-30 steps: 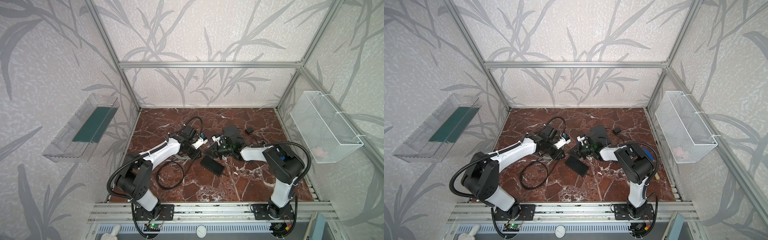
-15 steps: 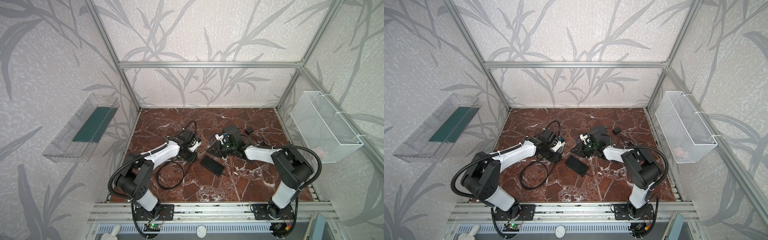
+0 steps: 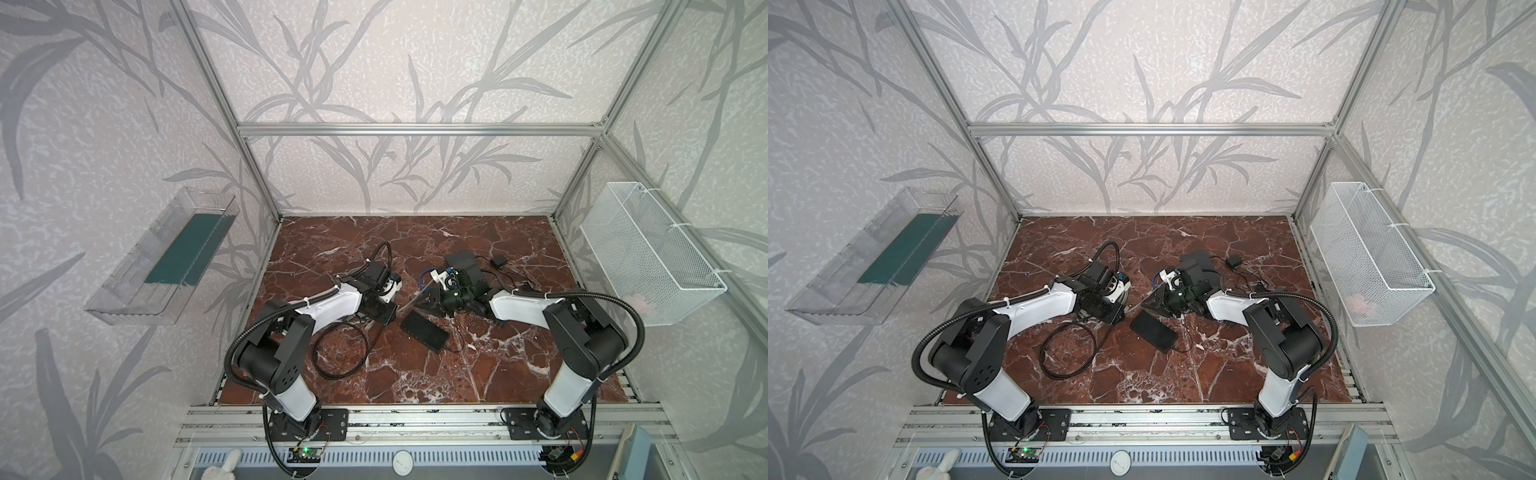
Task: Insert the plug into the switch port
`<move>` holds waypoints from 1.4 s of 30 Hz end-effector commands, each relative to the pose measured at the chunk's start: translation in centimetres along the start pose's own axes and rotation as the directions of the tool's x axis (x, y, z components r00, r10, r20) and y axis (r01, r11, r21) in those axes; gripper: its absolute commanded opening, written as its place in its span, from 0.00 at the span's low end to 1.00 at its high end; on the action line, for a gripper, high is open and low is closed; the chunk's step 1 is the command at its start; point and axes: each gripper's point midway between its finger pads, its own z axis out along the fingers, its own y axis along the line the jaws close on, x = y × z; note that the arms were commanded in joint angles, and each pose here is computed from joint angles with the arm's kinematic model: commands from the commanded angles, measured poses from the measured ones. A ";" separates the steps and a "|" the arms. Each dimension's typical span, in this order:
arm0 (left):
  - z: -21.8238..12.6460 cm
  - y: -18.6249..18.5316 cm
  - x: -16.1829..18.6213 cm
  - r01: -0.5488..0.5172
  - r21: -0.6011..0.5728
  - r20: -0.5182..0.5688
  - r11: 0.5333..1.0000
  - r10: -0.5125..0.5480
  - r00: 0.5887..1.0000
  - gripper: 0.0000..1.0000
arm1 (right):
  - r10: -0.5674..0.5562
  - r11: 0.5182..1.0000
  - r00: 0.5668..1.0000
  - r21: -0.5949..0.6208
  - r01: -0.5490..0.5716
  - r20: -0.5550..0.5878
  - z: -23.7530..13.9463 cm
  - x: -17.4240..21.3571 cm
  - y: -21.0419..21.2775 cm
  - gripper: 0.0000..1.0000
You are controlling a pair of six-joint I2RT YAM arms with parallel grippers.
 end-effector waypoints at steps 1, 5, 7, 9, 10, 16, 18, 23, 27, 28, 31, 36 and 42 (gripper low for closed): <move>0.6 0.3 -0.2 0.031 0.003 -0.001 1.000 -0.031 1.000 0.33 | -0.026 1.000 1.000 -0.015 0.026 0.007 -0.9 0.0 0.9 0.29; 0.8 0.4 -0.1 0.039 0.001 -0.008 0.999 -0.039 0.999 0.27 | -0.024 1.000 1.000 -0.014 0.024 0.009 -1.0 -0.1 0.7 0.29; 0.8 0.4 -0.2 0.038 0.004 -0.003 0.999 -0.038 0.999 0.24 | -0.021 1.000 1.000 -0.013 0.022 0.007 -1.0 -0.1 0.6 0.29; 0.9 0.3 -0.2 0.038 0.012 -0.004 0.999 -0.038 0.999 0.21 | -0.022 1.000 1.000 -0.014 0.022 0.008 -1.1 -0.1 0.6 0.29; 1.0 0.3 -0.3 0.037 0.014 -0.003 0.999 -0.037 0.999 0.19 | -0.023 1.000 1.000 -0.013 0.023 0.008 -1.1 -0.1 0.6 0.29; 0.0 -0.6 -0.5 -0.004 0.043 0.002 0.999 0.004 1.000 0.09 | -0.029 0.999 1.000 0.022 0.029 0.002 -1.1 0.1 -0.2 0.28; -0.9 -1.3 -0.4 -0.033 0.046 -0.003 0.998 0.034 0.999 0.09 | -0.046 0.997 0.999 0.056 0.046 0.000 -1.2 0.1 -0.8 0.29; -2.8 -2.9 0.7 -0.108 0.028 -0.007 0.994 0.108 0.994 0.09 | -0.191 0.957 0.982 0.223 0.185 0.005 -2.6 0.0 -2.2 0.37; -3.0 -4.4 2.2 -0.161 0.027 -0.050 0.987 0.163 0.985 0.09 | -0.295 0.898 0.955 0.336 0.283 -0.015 -3.3 -0.3 -3.9 0.42; -2.9 -4.6 2.7 -0.175 0.020 -0.069 0.984 0.176 0.982 0.09 | -0.320 0.881 0.947 0.362 0.304 -0.017 -3.3 -0.3 -4.2 0.44; -2.6 -5.4 3.4 -0.203 0.018 -0.106 0.979 0.204 0.973 0.09 | -0.387 0.830 0.922 0.423 0.363 -0.033 -3.2 -0.3 -4.7 0.48; -1.8 -4.8 5.4 -0.208 -0.044 -0.215 0.977 0.194 0.957 0.08 | -0.393 0.810 0.919 0.459 0.366 -0.040 -2.8 -0.4 -5.7 0.48; -1.2 -5.4 6.5 -0.206 -0.035 -0.239 0.978 0.192 0.952 0.08 | -0.402 0.815 0.914 0.433 0.385 -0.056 -1.9 -0.3 -5.8 0.50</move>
